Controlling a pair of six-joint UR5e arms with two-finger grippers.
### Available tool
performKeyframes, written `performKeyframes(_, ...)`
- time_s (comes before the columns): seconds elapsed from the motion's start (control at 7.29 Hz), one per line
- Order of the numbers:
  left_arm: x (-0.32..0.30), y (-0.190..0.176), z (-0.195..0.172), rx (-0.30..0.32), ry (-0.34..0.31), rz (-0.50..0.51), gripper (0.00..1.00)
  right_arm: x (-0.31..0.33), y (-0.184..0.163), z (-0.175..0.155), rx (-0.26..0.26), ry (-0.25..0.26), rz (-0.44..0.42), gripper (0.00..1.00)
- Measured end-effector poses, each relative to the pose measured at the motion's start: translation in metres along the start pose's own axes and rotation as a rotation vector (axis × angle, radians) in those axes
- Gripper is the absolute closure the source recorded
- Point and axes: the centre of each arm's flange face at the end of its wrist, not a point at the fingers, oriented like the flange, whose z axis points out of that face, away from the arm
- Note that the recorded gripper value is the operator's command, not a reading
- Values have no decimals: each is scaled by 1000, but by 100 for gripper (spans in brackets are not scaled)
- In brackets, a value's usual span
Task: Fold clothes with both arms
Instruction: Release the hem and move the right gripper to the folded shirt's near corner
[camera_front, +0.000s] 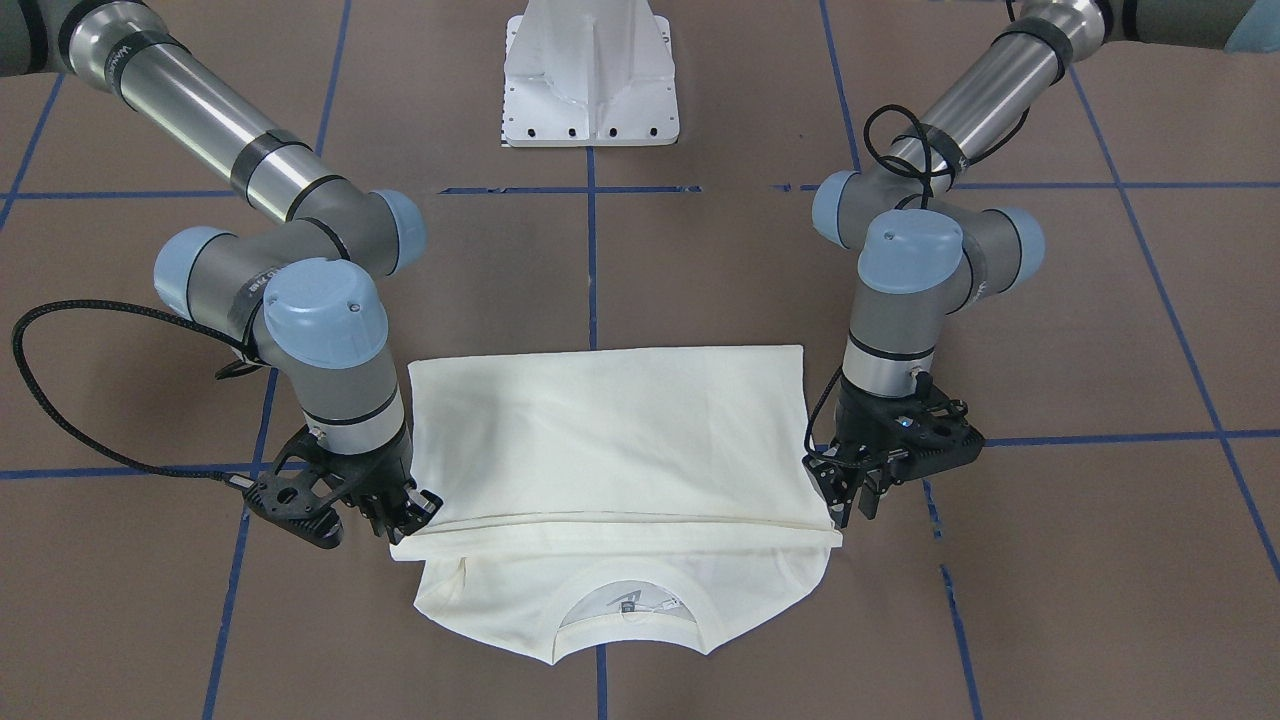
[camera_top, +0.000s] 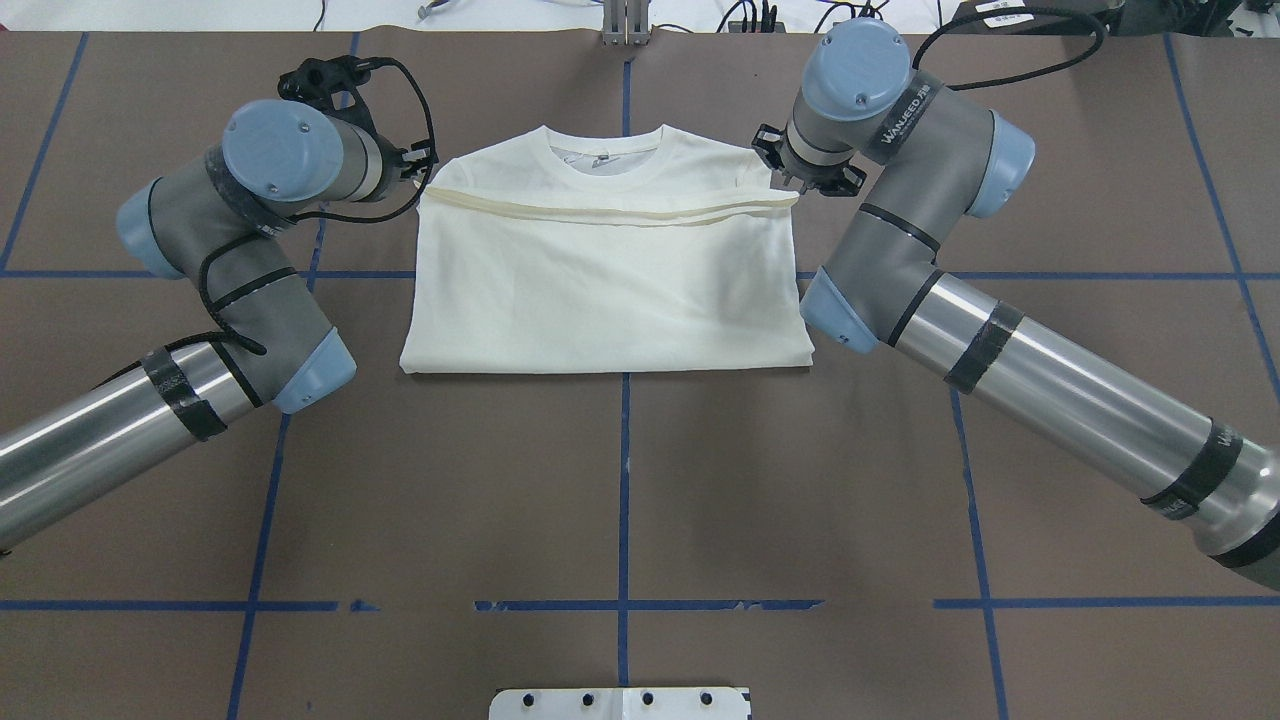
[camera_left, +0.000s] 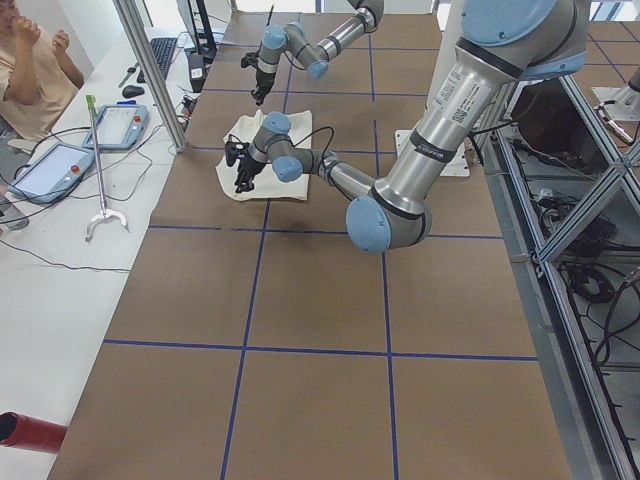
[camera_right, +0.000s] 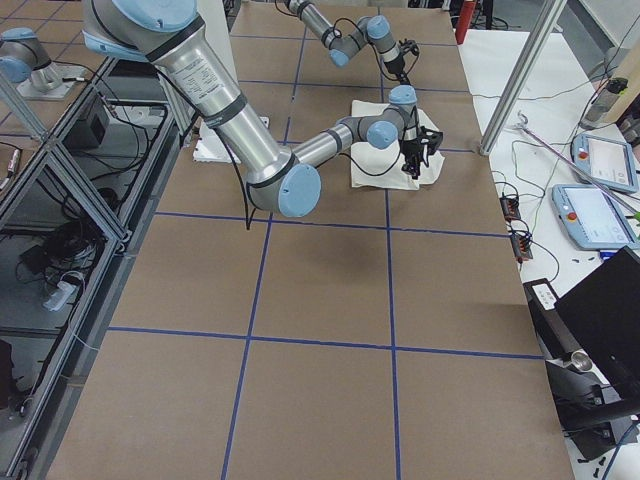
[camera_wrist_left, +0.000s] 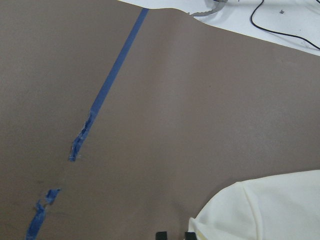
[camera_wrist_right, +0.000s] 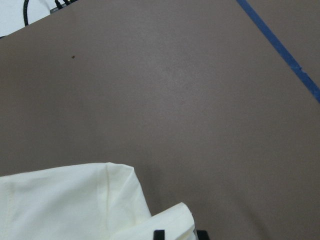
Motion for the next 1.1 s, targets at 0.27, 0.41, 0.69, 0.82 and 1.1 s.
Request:
performKeyframes(0.27, 0, -3, -30, -22, 78, -8, 35, 40, 35, -39, -80, -81, -8, 0)
performKeyframes(0.41, -8, 0, -46, -53, 110, -11, 35, 69, 67, -52, -118, -103, 11, 1)
performKeyframes(0.69, -22, 8, -58, -96, 129, -10, 35, 92, 121, -50, -145, -88, 128, 14)
performKeyframes(0.82, -23, 10, -58, -103, 130, -8, 34, 95, 139, -41, -140, -71, 193, 14)
performKeyframes(1.1, -22, 13, -60, -106, 134, -6, 35, 100, 160, -24, -131, -37, 267, 33)
